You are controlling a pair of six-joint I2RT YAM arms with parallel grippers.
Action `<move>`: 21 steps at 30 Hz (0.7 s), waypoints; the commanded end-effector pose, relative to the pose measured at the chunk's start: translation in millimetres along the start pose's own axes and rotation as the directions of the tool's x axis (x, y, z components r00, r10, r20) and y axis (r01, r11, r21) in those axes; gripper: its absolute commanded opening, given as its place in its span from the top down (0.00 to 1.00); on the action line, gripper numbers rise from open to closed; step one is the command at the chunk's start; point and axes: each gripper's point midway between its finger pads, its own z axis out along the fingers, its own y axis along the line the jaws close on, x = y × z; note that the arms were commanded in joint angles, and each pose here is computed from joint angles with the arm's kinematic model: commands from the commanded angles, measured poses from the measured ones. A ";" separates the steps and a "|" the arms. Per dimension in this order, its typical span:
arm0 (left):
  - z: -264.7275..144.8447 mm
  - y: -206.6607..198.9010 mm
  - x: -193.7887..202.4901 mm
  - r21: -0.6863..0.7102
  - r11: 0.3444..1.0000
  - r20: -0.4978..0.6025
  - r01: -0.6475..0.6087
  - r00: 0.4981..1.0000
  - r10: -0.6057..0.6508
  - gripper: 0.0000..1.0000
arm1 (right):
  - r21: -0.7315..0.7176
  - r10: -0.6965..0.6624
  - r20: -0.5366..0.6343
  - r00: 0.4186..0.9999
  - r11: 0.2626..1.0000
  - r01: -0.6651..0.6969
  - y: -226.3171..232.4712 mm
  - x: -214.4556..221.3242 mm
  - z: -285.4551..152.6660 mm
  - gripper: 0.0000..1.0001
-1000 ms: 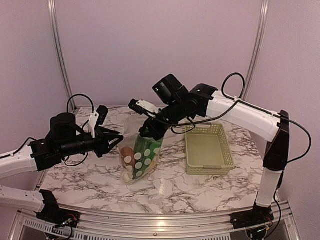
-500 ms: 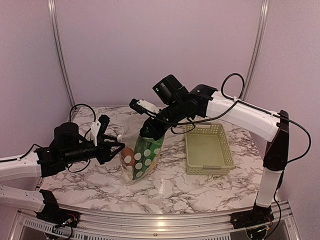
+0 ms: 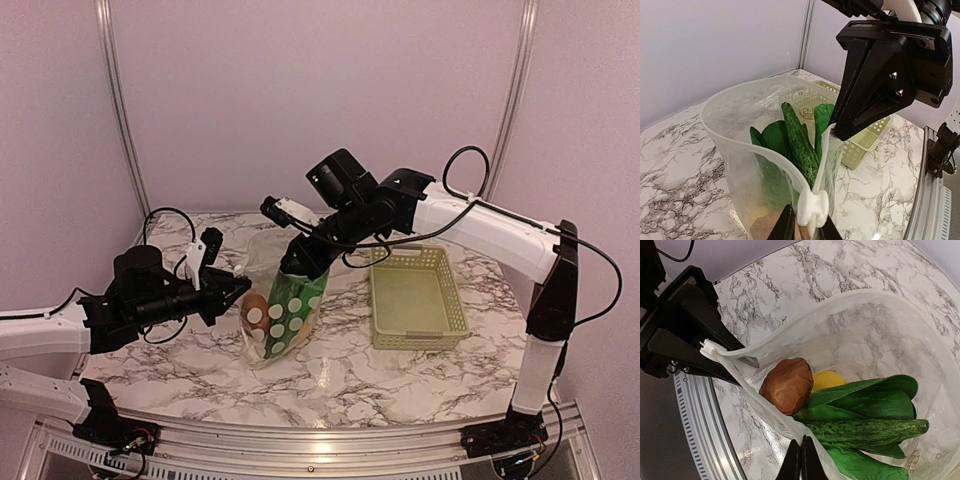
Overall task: Place the food in the zip-top bag and seal the zipper
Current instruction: Pass from the right arm to the left
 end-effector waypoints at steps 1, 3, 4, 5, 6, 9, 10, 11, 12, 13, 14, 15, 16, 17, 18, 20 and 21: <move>2.4 -0.1 -13.7 -0.007 1.000 0.042 -0.013 0.999 0.013 0.88 | 0.007 0.008 0.027 1.000 1.000 -0.008 -3.1 -8.4 -6.5 1.00; 1.6 2.2 -16.8 -0.022 1.000 0.050 -0.014 0.999 0.015 0.90 | 0.007 0.010 0.024 1.000 1.000 -0.011 -3.4 -7.7 -5.7 1.00; 0.8 3.3 -19.3 -0.030 0.999 0.057 -0.014 0.998 0.016 0.91 | 0.006 0.012 0.023 1.000 1.000 -0.012 -3.3 -7.2 -5.3 1.00; -0.6 4.0 -23.6 -0.037 0.999 0.069 -0.013 0.998 0.016 0.93 | 0.005 0.013 0.022 1.000 1.000 -0.013 -3.3 -6.6 -5.0 1.00; -1.8 4.1 -27.9 -0.041 0.999 0.078 -0.016 0.997 0.020 0.94 | 0.006 0.014 0.021 1.000 1.000 -0.014 -3.6 -6.2 -4.8 1.00; -4.2 1.0 -42.7 -0.036 0.999 0.091 -0.038 0.995 0.042 1.00 | -0.005 0.010 0.028 1.000 1.000 -0.010 -0.7 -8.9 -7.9 0.99; -4.4 -0.2 -47.0 -0.035 0.998 0.086 -0.056 0.995 0.059 1.00 | -0.033 -0.005 0.043 0.999 0.999 0.006 5.2 -14.0 -12.6 0.90; -4.3 -1.7 -50.0 -0.031 0.997 0.074 -0.074 0.994 0.077 1.00 | -0.080 -0.022 0.075 0.997 0.996 0.028 16.4 -22.5 -21.1 0.80; -4.2 -2.8 -49.9 -0.027 0.995 0.043 -0.091 0.995 0.092 1.00 | -0.126 -0.035 0.114 0.993 0.991 0.050 27.7 -31.3 -31.3 0.73; -4.5 -4.5 -51.5 -0.020 0.993 0.024 -0.116 0.993 0.117 1.00 | -0.140 -0.049 0.158 0.986 0.988 0.071 33.8 -40.3 -42.1 0.67; -5.6 -6.0 -54.1 -0.015 0.988 0.011 -0.155 0.988 0.155 1.00 | -0.145 -0.062 0.201 0.978 0.985 0.093 38.8 -48.8 -53.6 0.63; -7.2 -7.2 -57.1 -0.011 0.984 -0.003 -0.176 0.984 0.176 1.00 | -0.140 -0.073 0.235 0.969 0.984 0.108 41.5 -55.1 -62.9 0.59; -8.8 -7.7 -58.5 -0.009 0.980 -0.020 -0.196 0.980 0.196 1.00 | -0.135 -0.083 0.265 0.961 0.983 0.122 44.1 -61.2 -72.2 0.57; -10.6 -8.5 -61.1 -0.007 0.977 -0.032 -0.215 0.976 0.215 1.00 | -0.127 -0.089 0.290 0.953 0.983 0.131 45.8 -66.6 -79.7 0.55; -12.4 -9.8 -62.4 0.001 0.973 -0.046 -0.233 0.971 0.233 1.00 | -0.118 -0.108 0.308 0.945 0.982 0.150 47.2 -70.1 -85.0 0.55; -15.8 -12.8 -63.7 0.021 0.966 -0.078 -0.259 0.962 0.260 1.00 | -0.100 -0.140 0.324 0.936 0.978 0.181 48.6 -73.8 -89.1 0.55; -17.0 -14.0 -61.6 0.032 0.963 -0.097 -0.267 0.958 0.269 1.00 | -0.095 -0.154 0.325 0.933 0.976 0.194 49.7 -74.1 -88.2 0.54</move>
